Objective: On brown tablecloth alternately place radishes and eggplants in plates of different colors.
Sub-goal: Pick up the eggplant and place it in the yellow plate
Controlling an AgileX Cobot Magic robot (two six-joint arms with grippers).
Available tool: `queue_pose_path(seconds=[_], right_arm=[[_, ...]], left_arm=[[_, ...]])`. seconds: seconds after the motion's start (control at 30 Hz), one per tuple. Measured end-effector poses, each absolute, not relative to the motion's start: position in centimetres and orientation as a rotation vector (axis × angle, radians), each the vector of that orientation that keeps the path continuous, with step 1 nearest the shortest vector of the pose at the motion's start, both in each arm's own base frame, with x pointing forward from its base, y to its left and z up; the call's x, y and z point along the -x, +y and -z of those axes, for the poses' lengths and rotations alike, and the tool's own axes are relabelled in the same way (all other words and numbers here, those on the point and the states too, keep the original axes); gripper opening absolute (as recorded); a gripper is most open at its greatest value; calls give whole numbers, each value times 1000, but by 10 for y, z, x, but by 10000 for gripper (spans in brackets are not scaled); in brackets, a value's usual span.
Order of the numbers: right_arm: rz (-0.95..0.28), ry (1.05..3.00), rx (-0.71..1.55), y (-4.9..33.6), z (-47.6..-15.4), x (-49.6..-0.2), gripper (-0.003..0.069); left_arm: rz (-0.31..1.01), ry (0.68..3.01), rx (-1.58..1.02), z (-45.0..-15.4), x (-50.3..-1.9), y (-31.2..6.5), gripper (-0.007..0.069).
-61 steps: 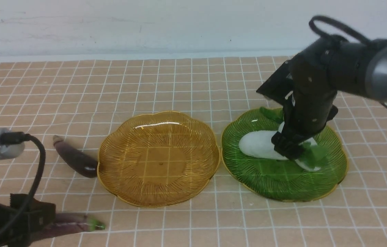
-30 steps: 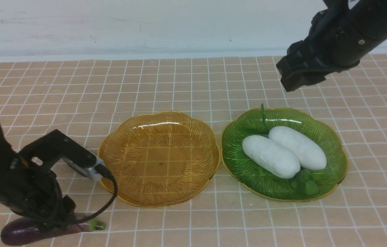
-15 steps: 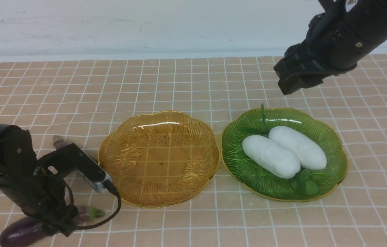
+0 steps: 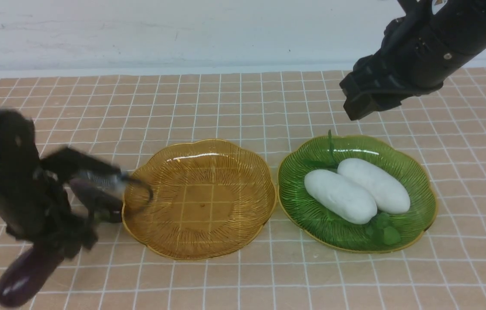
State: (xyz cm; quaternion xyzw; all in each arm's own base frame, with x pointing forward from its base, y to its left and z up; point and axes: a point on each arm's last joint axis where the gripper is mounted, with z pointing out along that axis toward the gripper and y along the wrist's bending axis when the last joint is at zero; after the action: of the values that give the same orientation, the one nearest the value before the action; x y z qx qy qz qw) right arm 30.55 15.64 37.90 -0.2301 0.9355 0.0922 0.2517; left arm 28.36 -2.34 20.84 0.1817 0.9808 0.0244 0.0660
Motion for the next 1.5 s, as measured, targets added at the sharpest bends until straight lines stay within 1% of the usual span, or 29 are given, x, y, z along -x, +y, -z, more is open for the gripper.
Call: queue_pose_path(seconds=[0.03, 0.07, 0.1, 0.13, 0.2, 0.3, 0.4, 0.47, 0.57, 0.63, 0.67, 0.7, 0.77, 0.8, 0.83, 0.87, 0.93, 1.07, 1.2, 1.3, 1.4, 1.5], right_arm=[[-254, 2545, 625, 157, -379, -305, 306], [-255, 2545, 625, 157, -379, -305, 306], [-255, 2545, 625, 157, -379, -305, 306], [-255, 2545, 625, 157, -379, -305, 306], [-255, 2545, 625, 157, -379, -305, 306], [-255, 2545, 625, 157, -379, -305, 306], [-255, 2545, 625, 157, -379, -305, 306], [-255, 2545, 625, 157, -379, -305, 306], [-252, 2542, 637, 157, -379, -305, 306], [-250, 2540, 645, 157, -379, -305, 306], [-250, 2540, 645, 157, -379, -305, 306], [-249, 2538, 648, 157, -379, -305, 306], [-249, 2538, 648, 157, -379, -305, 306], [-249, 2538, 648, 157, -379, -305, 306], [-249, 2538, 648, 157, -379, -305, 306], [-249, 2538, 648, 157, -379, -305, 306], [-249, 2538, 648, 157, -379, -305, 306], [-250, 2539, 648, 157, -379, -305, 306], [-256, 2539, 647, 157, -379, -305, 306], [-270, 2540, 646, 158, -379, -305, 306], [-275, 2541, 645, 158, -379, -305, 306], [-275, 2541, 645, 158, -379, -305, 306]], left_arm=[[-36, 2943, -447, -223, -288, -26, 242], [40, 2912, -315, -238, -295, -31, 242], [42, 2905, -303, -240, -296, -31, 242], [148, 2848, -159, -254, -306, -40, 242], [285, 2762, -16, -262, -321, -54, 246], [427, 2678, 97, -254, -345, -76, 275], [517, 2653, 182, -242, -359, -90, 320], [547, 2658, 224, -234, -363, -93, 346], [626, 2670, 355, -219, -370, -98, 449], [668, 2660, 424, -215, -373, -98, 525], [668, 2659, 428, -215, -373, -97, 530], [687, 2647, 465, -216, -375, -94, 560], [690, 2626, 502, -221, -378, -83, 577], [681, 2613, 530, -224, -380, -72, 575], [679, 2610, 536, -224, -380, -70, 573], [645, 2606, 580, -226, -381, -49, 557], [595, 2603, 673, -226, -381, -18, 532], [557, 2585, 776, -221, -382, 3, 531], [533, 2581, 842, -209, -387, 6, 531], [464, 2610, 845, -201, -387, 10, 531], [363, 2626, 875, -196, -386, 16, 531], [317, 2636, 880, -191, -386, 19, 531]])
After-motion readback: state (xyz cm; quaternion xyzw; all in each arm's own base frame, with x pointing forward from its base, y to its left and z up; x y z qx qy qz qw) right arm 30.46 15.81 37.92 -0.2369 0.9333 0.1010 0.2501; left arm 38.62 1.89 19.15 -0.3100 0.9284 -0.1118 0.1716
